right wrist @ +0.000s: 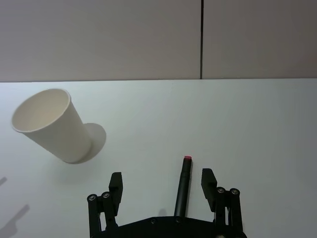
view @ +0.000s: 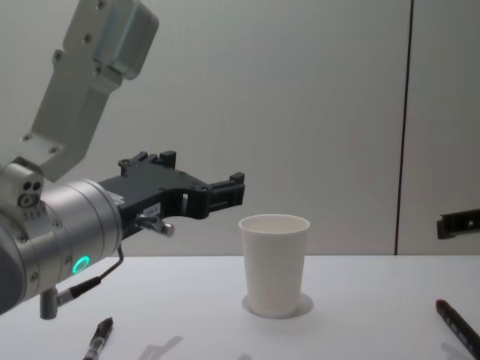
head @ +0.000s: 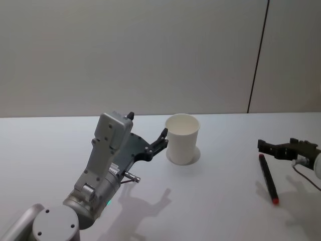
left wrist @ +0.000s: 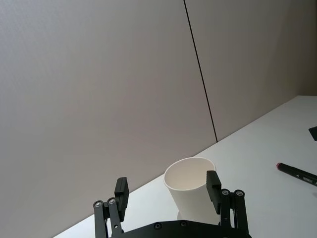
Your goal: Place the pen into the pen holder.
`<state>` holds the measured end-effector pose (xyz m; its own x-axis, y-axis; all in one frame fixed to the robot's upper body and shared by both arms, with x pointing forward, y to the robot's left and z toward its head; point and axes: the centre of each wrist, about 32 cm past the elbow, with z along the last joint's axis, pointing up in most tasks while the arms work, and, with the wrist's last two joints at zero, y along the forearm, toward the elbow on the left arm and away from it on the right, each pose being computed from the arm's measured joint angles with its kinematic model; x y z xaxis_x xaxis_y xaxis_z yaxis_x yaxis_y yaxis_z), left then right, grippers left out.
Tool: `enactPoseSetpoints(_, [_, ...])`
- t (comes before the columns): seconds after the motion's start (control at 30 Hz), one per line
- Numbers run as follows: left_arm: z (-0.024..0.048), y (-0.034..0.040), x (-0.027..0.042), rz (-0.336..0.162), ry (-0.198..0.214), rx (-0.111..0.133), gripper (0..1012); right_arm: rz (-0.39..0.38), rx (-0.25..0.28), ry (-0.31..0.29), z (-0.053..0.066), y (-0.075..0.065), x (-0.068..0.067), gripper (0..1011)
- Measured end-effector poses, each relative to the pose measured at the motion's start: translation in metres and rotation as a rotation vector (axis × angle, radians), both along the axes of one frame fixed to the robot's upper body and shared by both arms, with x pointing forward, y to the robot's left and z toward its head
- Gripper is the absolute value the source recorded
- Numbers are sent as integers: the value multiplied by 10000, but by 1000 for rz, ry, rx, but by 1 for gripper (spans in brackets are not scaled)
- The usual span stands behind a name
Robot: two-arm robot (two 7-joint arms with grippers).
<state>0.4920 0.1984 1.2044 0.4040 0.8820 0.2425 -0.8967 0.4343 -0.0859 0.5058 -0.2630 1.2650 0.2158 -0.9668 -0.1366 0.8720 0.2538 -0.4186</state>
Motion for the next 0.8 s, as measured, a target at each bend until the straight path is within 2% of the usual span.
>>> enactPoseSetpoints(0.43, [0,0,0,0,0,0,1000,-55,-16,106,-56,-4,239,1002])
enactPoseSetpoints(0.8, [0,0,0,0,0,0,1000,-85,-19,172,-123,12,415,1002])
